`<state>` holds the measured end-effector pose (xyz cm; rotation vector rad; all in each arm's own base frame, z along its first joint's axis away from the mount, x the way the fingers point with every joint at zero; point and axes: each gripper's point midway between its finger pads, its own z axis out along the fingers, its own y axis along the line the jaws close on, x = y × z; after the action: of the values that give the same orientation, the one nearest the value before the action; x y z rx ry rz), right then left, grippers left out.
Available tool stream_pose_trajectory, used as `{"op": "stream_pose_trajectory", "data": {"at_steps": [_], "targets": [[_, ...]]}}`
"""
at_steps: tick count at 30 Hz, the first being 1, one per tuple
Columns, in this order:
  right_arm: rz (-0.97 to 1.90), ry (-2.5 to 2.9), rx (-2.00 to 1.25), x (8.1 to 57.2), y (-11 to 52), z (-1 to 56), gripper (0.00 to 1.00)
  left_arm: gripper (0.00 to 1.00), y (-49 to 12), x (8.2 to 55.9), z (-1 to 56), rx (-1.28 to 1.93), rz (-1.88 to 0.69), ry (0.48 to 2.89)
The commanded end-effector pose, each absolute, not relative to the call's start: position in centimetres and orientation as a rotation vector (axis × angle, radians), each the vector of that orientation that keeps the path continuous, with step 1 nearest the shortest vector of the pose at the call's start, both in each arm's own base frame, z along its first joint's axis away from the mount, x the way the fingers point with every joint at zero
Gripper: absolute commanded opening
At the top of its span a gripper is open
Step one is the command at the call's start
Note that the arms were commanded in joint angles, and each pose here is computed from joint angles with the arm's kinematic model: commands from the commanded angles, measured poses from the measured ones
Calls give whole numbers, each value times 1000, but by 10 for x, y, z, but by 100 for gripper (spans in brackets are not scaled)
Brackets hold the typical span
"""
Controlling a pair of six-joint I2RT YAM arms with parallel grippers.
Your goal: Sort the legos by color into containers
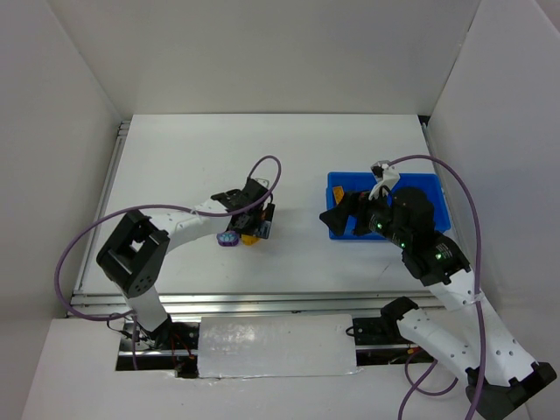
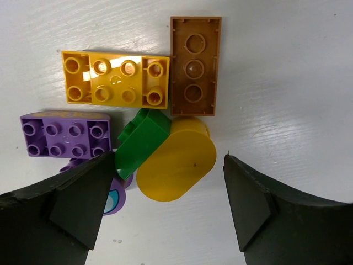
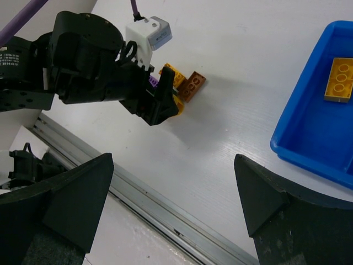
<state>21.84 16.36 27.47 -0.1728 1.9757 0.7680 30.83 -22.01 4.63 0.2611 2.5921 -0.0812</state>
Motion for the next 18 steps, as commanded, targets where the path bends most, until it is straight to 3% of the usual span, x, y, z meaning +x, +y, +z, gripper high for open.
{"op": "stream_pose_trajectory", "data": {"at_steps": [1,14,18], "targets": [[768,1951,-189,221,165,278,97,92,-230,304,37,300,-140,2605],[772,1946,-197,222,166,280,97,91,-236,287,24,343,-149,2646],[775,1953,-197,221,166,279,97,85,-234,287,18,349,-126,2655]]}}
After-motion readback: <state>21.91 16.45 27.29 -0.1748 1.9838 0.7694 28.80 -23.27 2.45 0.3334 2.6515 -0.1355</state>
